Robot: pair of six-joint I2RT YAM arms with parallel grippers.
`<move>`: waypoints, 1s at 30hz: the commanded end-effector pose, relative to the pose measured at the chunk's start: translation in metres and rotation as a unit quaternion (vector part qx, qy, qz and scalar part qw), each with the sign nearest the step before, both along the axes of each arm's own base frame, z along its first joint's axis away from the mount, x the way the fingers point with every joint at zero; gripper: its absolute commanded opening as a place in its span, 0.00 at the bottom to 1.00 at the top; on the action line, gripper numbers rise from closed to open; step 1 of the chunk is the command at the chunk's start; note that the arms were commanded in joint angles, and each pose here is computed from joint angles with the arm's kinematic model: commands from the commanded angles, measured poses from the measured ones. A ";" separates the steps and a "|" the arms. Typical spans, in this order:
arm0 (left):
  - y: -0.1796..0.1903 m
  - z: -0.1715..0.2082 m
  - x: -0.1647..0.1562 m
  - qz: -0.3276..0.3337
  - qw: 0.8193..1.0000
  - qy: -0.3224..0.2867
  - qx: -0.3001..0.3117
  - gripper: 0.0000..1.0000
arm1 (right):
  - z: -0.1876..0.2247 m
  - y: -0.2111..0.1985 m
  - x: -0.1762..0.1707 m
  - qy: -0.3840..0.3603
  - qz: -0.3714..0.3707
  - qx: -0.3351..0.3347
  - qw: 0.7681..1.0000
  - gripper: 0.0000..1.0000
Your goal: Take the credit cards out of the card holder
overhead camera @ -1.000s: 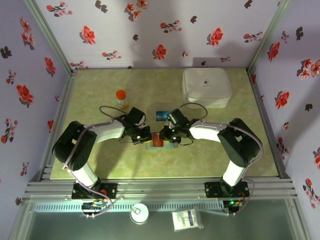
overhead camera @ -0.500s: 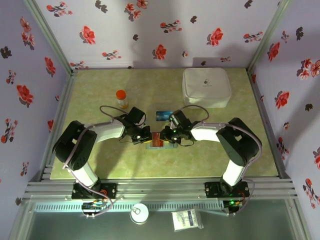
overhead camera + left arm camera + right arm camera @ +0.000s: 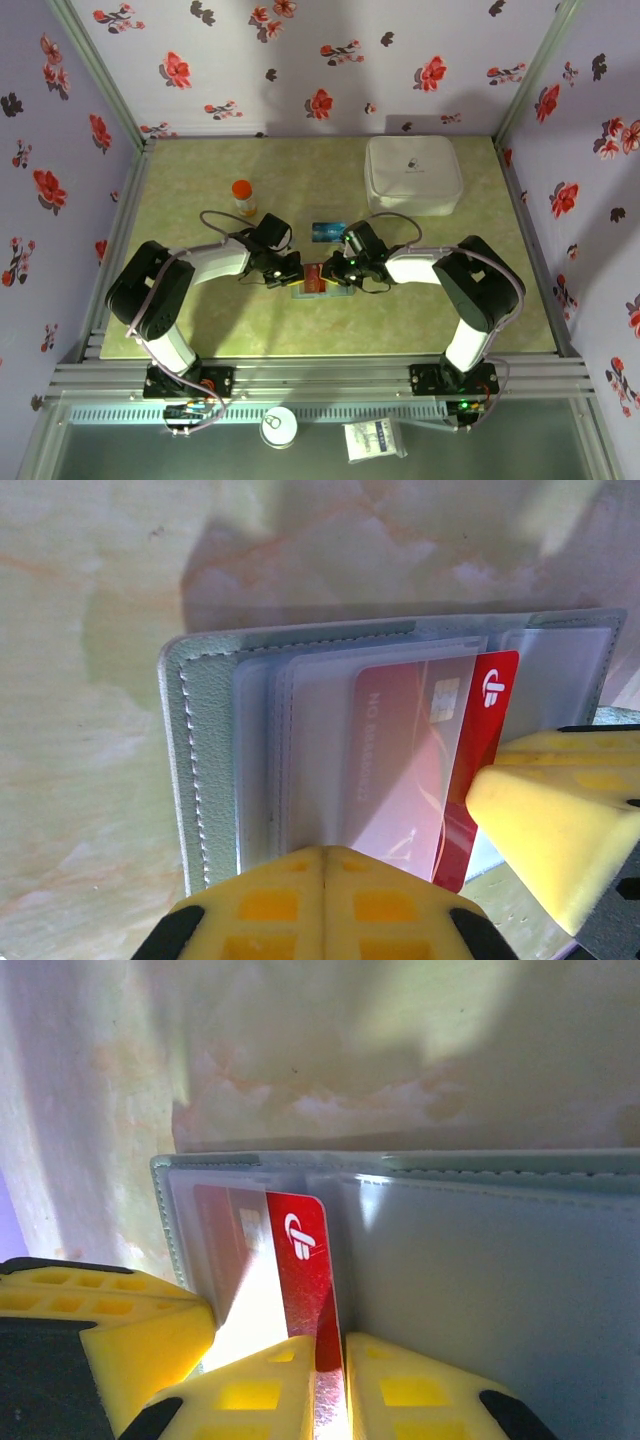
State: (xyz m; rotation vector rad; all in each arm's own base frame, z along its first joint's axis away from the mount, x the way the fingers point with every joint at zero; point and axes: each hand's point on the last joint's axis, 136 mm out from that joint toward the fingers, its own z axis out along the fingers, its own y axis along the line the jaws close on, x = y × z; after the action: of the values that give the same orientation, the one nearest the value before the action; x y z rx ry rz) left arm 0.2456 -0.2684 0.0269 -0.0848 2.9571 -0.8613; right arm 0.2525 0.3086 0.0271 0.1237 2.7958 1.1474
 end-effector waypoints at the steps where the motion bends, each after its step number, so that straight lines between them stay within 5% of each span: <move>1: 0.009 -0.013 -0.004 -0.005 0.999 0.009 0.036 0.00 | 0.017 0.005 0.002 -0.012 0.003 0.032 0.999 0.14; 30: 0.010 -0.011 -0.005 -0.005 0.999 0.006 0.035 0.00 | 0.016 -0.028 -0.003 -0.030 -0.005 -0.009 0.999 0.09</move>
State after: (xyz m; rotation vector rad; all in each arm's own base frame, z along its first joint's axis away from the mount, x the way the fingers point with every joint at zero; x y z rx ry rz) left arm 0.2458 -0.2683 0.0269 -0.0851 2.9563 -0.8601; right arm 0.2534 0.2968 0.0457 0.1146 2.7283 1.1969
